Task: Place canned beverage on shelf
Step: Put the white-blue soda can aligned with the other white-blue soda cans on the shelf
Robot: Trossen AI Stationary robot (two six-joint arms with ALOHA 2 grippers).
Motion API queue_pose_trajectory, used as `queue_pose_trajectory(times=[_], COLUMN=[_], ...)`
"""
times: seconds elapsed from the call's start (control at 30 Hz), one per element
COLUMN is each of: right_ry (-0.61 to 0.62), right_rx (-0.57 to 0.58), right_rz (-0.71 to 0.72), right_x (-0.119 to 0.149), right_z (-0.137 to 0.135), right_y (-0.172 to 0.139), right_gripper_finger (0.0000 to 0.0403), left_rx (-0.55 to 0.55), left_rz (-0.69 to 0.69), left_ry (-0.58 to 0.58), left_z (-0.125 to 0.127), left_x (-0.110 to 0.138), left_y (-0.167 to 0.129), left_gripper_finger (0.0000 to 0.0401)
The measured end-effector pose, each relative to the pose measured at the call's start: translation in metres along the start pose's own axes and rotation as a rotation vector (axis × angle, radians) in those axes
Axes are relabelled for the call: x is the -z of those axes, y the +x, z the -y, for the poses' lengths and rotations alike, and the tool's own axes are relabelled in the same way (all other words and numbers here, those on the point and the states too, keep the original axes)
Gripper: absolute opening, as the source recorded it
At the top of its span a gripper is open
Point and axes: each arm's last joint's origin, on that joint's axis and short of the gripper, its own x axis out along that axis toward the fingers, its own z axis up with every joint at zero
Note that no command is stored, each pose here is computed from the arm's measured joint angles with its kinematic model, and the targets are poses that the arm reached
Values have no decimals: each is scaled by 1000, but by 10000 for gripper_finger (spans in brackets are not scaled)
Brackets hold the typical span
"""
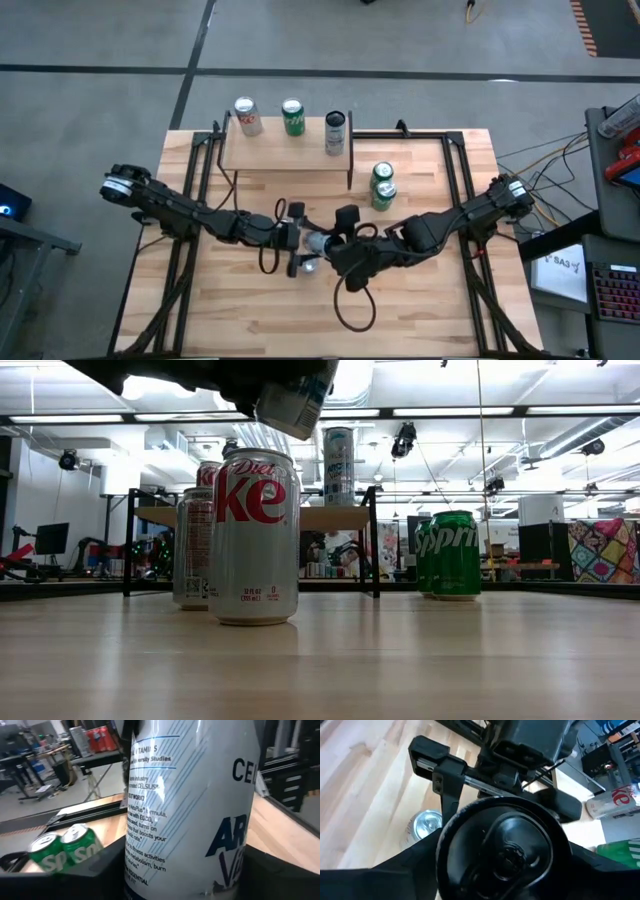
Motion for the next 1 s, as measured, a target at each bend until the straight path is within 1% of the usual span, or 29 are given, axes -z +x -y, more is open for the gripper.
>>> queue_pose_trajectory(times=[0.03,0.17,0.3,0.47,0.57,0.73,0.87,0.93,1.0], right_ry=[-2,3,23,105,129,157,179,200,213], right_rx=[12,23,63,73,74,90,121,142,172], right_rz=[-5,-2,12,64,99,165,212,285,342], right_x=[0,0,-2,-4,-6,-8,-3,-1,6], right_z=[0,2,7,16,19,20,17,16,14], right_y=[0,-1,-8,-23,-37,-53,-51,-48,-39], right_gripper_finger=[289,304,300,293,291,290,285,282,279], left_rx=[-16,-38,-53,-73,-79,-69,-95,-110,-124], left_rz=[-3,7,41,93,134,224,311,340,366], left_ry=[-1,0,-11,-31,-42,-65,-93,-82,-64], left_z=[0,-1,-2,-4,-5,-7,-12,-15,-17], left_x=[0,-1,-4,-8,-2,7,2,-1,-4], left_y=[0,0,0,-4,-12,-34,-52,-59,-65], left_gripper_finger=[233,233,233,233,233,233,233,233,233])
